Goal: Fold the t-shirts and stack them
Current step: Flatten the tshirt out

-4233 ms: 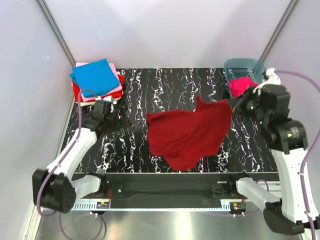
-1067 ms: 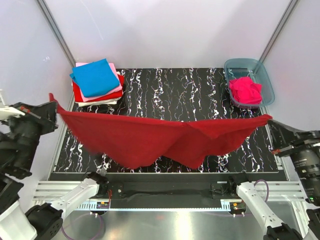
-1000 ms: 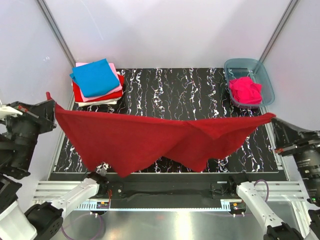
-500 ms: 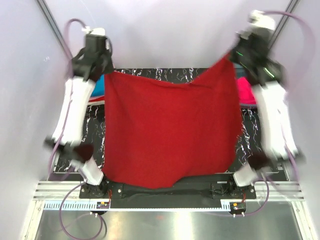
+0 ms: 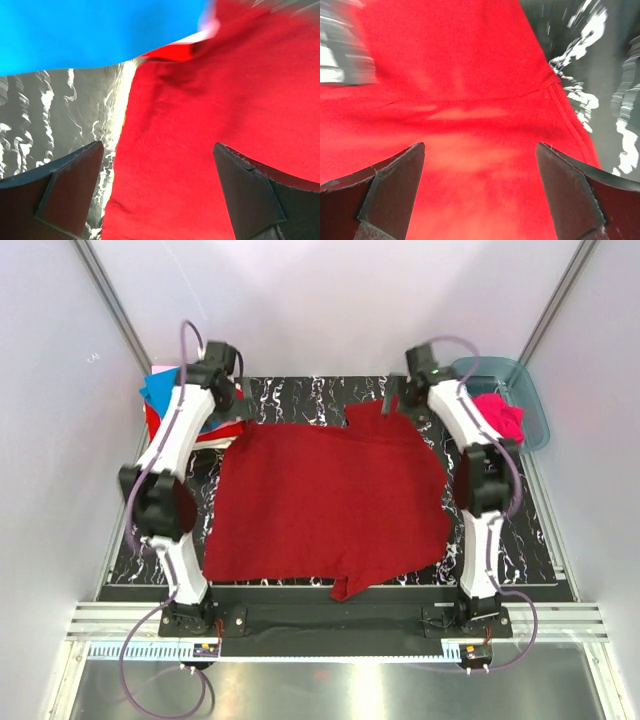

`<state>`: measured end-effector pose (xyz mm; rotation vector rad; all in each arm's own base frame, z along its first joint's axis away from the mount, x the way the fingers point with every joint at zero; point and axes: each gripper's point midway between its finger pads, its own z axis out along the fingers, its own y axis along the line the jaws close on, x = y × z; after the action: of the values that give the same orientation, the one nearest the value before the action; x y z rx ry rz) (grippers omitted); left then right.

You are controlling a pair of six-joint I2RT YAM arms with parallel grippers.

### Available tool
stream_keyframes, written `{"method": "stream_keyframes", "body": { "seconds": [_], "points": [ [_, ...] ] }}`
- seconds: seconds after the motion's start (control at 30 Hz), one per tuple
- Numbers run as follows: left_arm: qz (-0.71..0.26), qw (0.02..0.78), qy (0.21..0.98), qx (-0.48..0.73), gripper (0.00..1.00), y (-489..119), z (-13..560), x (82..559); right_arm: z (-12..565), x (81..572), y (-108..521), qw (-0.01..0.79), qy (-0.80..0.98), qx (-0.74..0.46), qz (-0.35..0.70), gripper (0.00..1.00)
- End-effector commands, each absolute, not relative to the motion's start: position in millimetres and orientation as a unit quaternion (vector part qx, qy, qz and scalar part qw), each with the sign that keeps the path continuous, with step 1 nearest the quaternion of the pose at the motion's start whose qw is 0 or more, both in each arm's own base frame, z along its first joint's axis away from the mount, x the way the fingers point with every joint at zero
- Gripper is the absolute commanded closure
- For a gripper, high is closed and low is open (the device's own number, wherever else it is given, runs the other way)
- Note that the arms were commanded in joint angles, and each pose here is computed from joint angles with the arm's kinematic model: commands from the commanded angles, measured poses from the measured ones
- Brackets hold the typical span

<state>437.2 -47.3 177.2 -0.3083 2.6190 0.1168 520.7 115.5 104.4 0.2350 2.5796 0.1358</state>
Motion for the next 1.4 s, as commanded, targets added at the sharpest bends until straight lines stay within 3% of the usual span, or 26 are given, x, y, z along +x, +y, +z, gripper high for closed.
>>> {"method": "stream_keyframes", "body": {
  "seconds": [0.0, 0.3, 0.5, 0.6, 0.83, 1.13, 1.37],
  "points": [
    [0.003, 0.416, 0.904, -0.1, 0.01, -70, 301, 419, 229, 519, 117, 0.397, 0.907, 0.095, 0.099, 0.0],
    [-0.022, 0.408, 0.908, -0.091, 0.01, -74, 264, 332, 184, 425, 118, 0.336, 0.927, 0.102, 0.129, 0.0],
    [-0.035, 0.364, 0.926, -0.096, 0.01, -74, 187, 297, 144, 362, 128, 0.285, 0.943, 0.108, 0.132, 0.0],
    [-0.043, 0.345, 0.932, -0.101, 0.01, -79, 156, 294, 127, 357, 127, 0.28, 0.944, 0.111, 0.131, 0.0],
    [-0.023, 0.33, 0.938, -0.104, 0.01, -88, 127, 337, 77, 392, 125, 0.233, 0.966, 0.08, 0.077, 0.0],
    [0.009, 0.243, 0.965, -0.102, 0.04, -108, 45, 391, 13, 448, 108, 0.178, 0.981, 0.081, 0.0, 0.0],
    [0.012, 0.236, 0.967, -0.094, 0.04, -123, 31, 438, -15, 496, 79, 0.149, 0.982, 0.119, -0.012, 0.0]
  ]
}}
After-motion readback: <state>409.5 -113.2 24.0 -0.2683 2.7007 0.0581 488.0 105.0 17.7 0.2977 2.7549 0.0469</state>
